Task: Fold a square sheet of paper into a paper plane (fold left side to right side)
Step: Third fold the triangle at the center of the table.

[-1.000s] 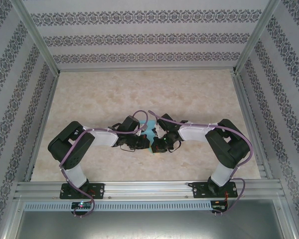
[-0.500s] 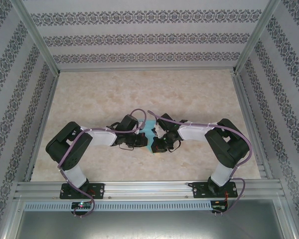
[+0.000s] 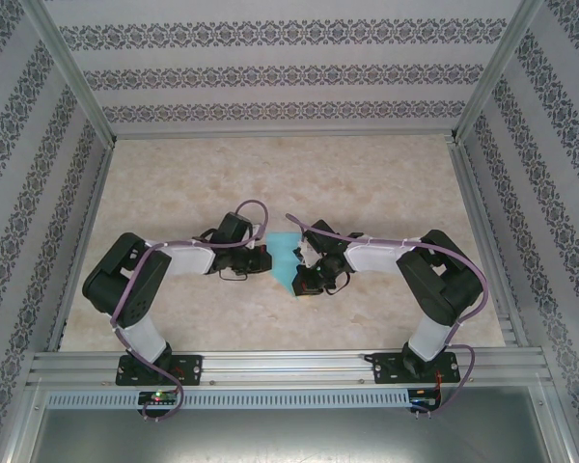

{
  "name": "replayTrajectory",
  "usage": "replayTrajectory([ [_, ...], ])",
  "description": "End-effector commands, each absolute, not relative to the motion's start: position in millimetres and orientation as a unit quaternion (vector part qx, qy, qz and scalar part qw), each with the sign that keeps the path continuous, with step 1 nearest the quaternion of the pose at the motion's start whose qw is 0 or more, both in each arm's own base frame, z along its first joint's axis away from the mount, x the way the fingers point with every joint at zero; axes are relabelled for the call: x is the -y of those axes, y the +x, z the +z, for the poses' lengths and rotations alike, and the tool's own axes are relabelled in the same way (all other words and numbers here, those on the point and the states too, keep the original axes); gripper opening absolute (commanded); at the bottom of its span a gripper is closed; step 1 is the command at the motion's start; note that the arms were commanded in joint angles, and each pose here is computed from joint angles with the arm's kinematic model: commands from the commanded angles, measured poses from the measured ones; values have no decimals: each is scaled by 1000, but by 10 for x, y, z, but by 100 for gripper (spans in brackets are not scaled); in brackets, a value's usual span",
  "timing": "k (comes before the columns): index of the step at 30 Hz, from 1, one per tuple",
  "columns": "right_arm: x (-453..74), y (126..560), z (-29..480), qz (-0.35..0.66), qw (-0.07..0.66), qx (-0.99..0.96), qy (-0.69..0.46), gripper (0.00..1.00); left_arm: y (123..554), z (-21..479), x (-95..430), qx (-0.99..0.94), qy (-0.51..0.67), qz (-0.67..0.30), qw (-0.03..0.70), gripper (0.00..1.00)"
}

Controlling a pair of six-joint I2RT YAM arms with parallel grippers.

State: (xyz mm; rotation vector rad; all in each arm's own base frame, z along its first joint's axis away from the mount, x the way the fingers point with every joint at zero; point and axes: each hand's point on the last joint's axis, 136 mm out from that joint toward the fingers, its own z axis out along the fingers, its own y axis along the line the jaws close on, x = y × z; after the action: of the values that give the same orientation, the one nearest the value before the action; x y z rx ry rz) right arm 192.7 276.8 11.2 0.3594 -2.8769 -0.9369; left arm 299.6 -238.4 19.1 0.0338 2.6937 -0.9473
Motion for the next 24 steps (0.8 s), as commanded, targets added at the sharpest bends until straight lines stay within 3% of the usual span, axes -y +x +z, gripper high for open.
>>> replayTrajectory([
  [1,-2176,1561,-379,-178,117,973,90,0,3243,82,1968,-946,-17,-263,187,6],
  [7,-2210,1589,-332,-190,108,971,93,0,3376,263,1954,-940,-16,-277,197,9],
  [13,-2271,1745,-133,-221,62,967,108,0,3270,584,1924,-932,-24,-294,212,21],
  [17,-2416,2024,227,-274,-24,954,124,20,3076,753,1950,-918,-52,-335,204,38],
  [19,-2366,2188,363,-276,-74,951,121,34,2968,821,1976,-910,-67,-357,198,45],
  [24,-2403,2519,745,-354,-161,912,133,56,2790,918,2048,-890,-103,-398,196,56],
])
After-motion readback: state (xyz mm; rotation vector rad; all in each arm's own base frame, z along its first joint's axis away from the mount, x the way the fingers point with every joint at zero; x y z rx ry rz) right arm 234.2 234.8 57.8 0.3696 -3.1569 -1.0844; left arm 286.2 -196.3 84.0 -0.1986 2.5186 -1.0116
